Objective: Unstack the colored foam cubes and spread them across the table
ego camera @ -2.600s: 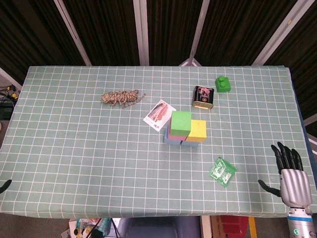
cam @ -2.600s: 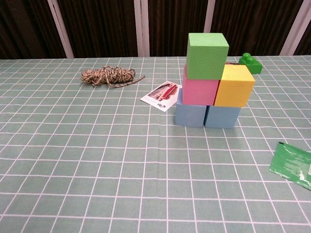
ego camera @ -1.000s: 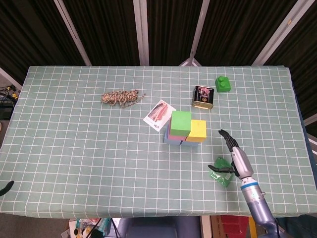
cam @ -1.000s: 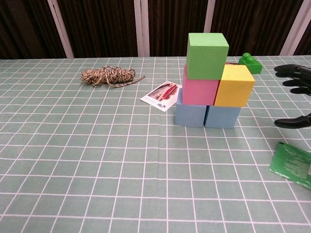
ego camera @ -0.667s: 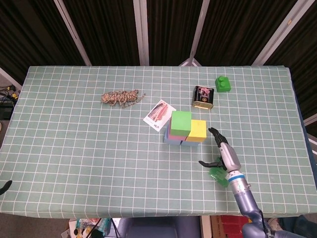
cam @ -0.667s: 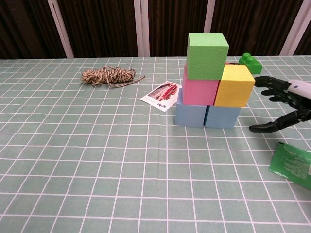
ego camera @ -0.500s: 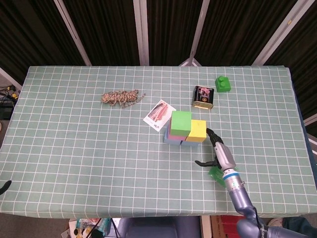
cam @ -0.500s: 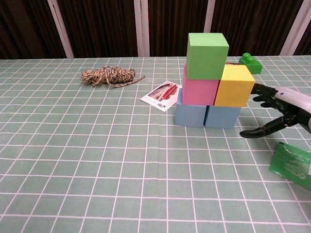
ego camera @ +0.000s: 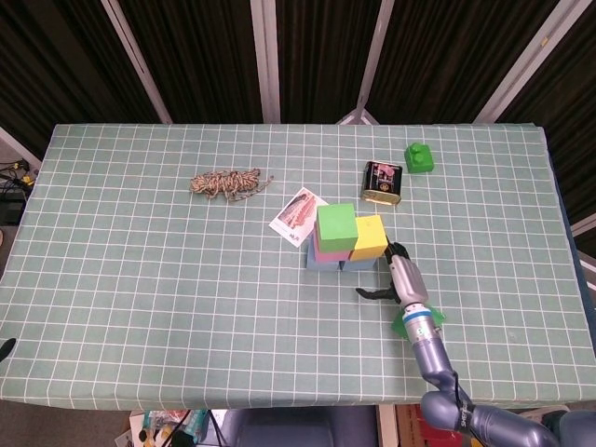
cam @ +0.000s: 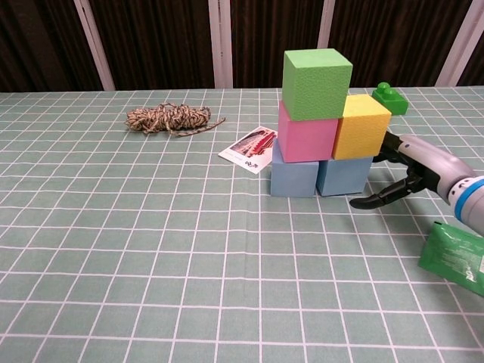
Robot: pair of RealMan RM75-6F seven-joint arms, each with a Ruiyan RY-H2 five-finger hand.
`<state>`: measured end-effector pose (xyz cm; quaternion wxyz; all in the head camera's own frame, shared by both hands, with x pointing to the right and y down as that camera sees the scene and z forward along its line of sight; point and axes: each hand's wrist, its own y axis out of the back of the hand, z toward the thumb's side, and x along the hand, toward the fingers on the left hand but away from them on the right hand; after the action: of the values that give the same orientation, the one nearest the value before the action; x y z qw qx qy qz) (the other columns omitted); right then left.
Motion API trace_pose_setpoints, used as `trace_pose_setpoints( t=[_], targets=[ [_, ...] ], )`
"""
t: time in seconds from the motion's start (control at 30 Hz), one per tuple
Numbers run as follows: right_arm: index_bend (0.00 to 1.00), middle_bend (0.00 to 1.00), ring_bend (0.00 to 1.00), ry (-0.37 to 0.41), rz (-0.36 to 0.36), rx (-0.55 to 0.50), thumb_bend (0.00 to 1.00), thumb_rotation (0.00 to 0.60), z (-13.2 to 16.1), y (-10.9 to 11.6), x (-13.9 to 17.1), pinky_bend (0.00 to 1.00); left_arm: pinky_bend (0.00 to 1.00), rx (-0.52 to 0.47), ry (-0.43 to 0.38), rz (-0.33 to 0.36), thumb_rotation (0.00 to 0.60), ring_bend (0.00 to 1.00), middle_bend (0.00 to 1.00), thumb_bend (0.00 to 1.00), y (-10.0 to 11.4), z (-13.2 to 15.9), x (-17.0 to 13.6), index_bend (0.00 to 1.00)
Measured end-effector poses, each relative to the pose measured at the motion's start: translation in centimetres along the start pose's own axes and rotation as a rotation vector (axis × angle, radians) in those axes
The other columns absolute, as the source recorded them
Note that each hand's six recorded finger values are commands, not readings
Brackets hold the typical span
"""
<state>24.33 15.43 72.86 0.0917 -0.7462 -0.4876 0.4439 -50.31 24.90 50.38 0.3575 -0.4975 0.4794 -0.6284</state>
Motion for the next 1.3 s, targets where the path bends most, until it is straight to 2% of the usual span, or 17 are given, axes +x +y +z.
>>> trace_pose_setpoints(
  t=[0.33, 0.5, 0.67, 0.87, 1.1, 1.3],
  targets=[
    [0.01, 0.20, 0.15, -0.029, -0.070, 0.004, 0.09, 0.600, -0.5, 1.1, -2.4, 0.00, 0.08, 0.007, 0.006, 0.002, 0.600, 0.00, 0.00, 0.20, -0.1, 0.1, 0.1, 0.17],
    [0.02, 0.21, 0.15, -0.041, -0.043, -0.023, 0.09, 0.600, -0.4, 0.7, -3.4, 0.00, 0.08, 0.014, 0.006, 0.001, 0.600, 0.00, 0.00, 0.20, -0.2, 0.2, 0.1, 0.17],
    [0.06, 0.40, 0.22, -0.037, -0.013, -0.070, 0.09, 0.600, 0.3, 0.1, -4.1, 0.00, 0.08, 0.014, 0.006, 0.003, 0.600, 0.00, 0.00, 0.20, -0.2, 0.2, 0.1, 0.17],
    [0.13, 0.57, 0.32, -0.023, -0.021, -0.090, 0.15, 0.600, 0.9, -0.4, -4.1, 0.00, 0.08, 0.011, 0.009, 0.000, 0.600, 0.00, 0.00, 0.20, -0.2, 0.1, 0.2, 0.17],
    [0.14, 0.62, 0.35, -0.014, -0.060, -0.080, 0.16, 0.600, 0.8, 0.2, -4.1, 0.00, 0.08, 0.009, 0.007, -0.001, 0.600, 0.00, 0.00, 0.20, -0.2, 0.1, 0.2, 0.17],
    [0.14, 0.62, 0.35, -0.025, -0.137, -0.002, 0.16, 0.600, -0.5, 2.6, -4.1, 0.00, 0.08, 0.010, 0.007, -0.002, 0.600, 0.00, 0.00, 0.20, -0.2, 0.0, 0.2, 0.17]
  ],
)
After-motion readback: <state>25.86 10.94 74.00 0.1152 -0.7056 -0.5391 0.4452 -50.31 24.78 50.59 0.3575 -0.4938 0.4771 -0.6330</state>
